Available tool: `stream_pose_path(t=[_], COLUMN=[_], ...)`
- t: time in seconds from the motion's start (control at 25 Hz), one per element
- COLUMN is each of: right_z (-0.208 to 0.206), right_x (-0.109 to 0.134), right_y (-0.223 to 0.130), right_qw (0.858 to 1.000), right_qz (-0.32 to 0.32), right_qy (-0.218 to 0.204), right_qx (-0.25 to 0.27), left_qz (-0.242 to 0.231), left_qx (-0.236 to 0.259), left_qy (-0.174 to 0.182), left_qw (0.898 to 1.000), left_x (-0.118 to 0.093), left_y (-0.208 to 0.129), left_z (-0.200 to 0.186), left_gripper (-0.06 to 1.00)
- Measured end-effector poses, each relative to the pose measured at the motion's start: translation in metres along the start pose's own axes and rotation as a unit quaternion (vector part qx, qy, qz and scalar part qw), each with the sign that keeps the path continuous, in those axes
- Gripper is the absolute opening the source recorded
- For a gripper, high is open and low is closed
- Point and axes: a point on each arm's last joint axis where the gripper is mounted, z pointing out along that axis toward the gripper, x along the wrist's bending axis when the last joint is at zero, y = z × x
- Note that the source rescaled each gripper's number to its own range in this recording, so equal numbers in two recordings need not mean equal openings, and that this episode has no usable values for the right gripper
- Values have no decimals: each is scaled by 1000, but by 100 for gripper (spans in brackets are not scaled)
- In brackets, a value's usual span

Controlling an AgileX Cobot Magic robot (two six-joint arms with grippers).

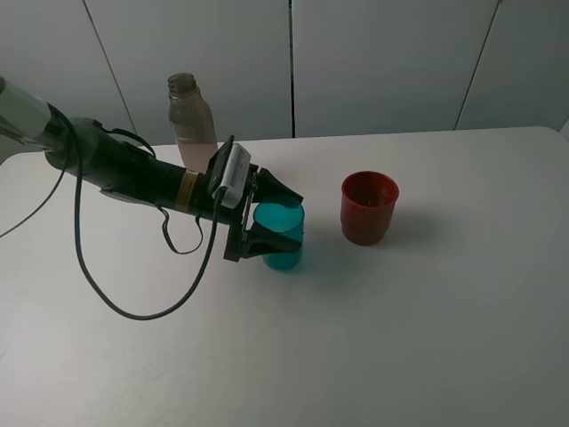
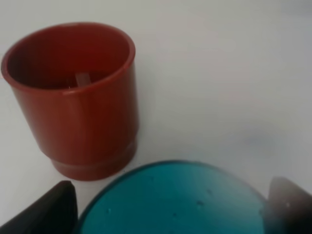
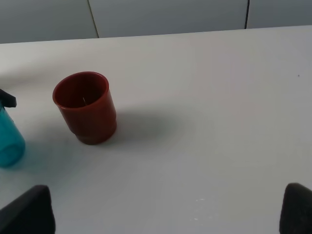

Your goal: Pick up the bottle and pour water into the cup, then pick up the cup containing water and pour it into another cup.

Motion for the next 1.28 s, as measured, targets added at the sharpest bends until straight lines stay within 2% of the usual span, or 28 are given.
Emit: stream_pose_path(t=[0.44, 0.76, 0.88, 1.08, 1.28], right_z=[0, 0, 0, 0, 0], right_x=[0, 0, 0, 0, 0], right_y=[0, 0, 0, 0, 0], right_qw=[1000, 1000, 1000, 1000, 1000], right_qz=[-1, -1, -1, -1, -1], right_qy=[0, 0, 0, 0, 0], right_qx=[0, 0, 0, 0, 0], left_qz=[24, 58, 59, 40, 51], left_qx=[-6, -20, -25, -33, -38], left_qy=[8, 27, 52, 121, 208], left_qw=[1000, 998, 997, 991, 976], left_x=[2, 3, 4, 4, -11], left_y=[19, 61, 82, 126, 177], left_z=[-6, -21, -30, -44, -57], left_gripper=[97, 97, 97, 97, 97])
